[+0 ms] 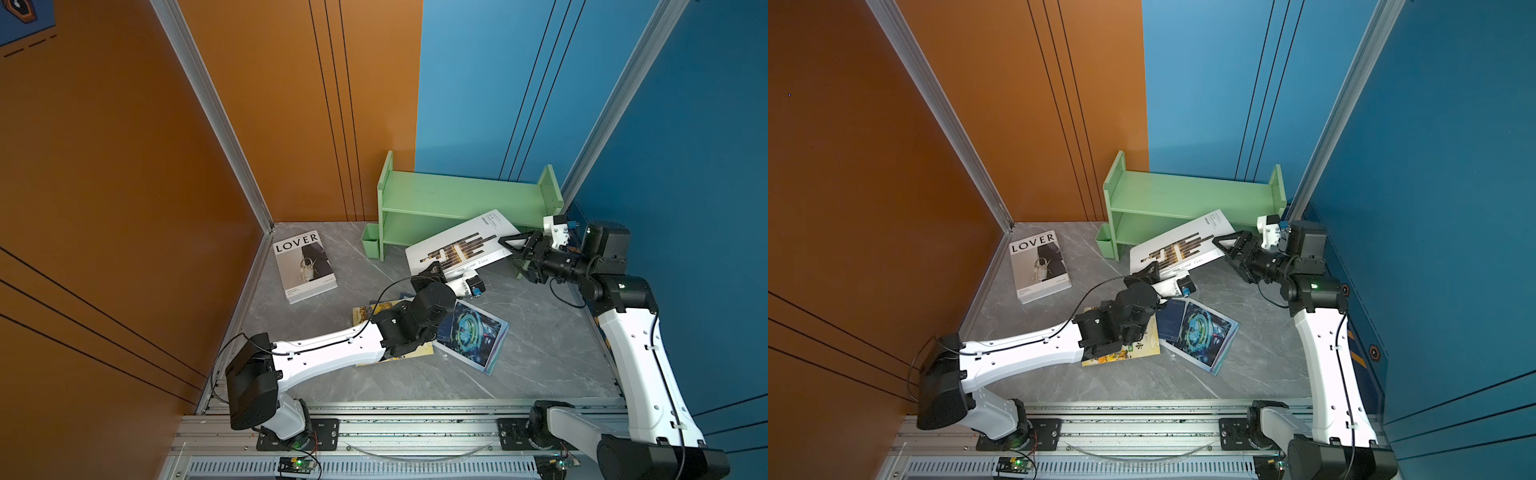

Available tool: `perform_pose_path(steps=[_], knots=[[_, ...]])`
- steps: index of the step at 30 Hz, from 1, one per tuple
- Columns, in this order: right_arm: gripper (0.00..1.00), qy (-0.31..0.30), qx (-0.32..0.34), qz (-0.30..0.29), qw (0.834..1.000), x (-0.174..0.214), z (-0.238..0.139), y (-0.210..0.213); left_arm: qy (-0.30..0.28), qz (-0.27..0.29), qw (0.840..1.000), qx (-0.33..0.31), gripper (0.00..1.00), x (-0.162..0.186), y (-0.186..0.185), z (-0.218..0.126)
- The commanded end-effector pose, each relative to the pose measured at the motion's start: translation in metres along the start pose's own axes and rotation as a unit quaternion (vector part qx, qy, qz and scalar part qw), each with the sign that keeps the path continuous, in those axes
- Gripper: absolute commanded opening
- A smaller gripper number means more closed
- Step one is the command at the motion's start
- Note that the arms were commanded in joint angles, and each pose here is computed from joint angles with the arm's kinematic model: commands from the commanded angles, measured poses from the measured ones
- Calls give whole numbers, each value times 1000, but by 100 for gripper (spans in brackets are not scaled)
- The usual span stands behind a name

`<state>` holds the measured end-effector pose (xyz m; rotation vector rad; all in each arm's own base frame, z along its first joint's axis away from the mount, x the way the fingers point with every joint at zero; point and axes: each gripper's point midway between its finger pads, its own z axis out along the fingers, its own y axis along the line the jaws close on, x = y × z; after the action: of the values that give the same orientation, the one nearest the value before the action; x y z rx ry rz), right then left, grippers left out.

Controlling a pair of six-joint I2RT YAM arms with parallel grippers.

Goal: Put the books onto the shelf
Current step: 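Pass the white book to the right gripper, which grasps its far edge, then hold the white book with both grippers and swing it flat over the shelf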

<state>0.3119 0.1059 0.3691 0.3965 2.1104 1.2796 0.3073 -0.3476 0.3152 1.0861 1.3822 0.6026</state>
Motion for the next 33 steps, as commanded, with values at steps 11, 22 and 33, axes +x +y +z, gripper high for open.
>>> perform_pose_path(steps=[11,22,33], knots=[[55,-33,-2,-1,999,-11,7,4,-31,21,998,-42,2,-21,14,-9],[46,-104,-19,7,994,-23,-10,17,-50,6,996,-68,13,-33,28,-15],[40,-220,-48,11,974,-50,-37,31,-84,-8,993,-88,36,-49,34,-11]])
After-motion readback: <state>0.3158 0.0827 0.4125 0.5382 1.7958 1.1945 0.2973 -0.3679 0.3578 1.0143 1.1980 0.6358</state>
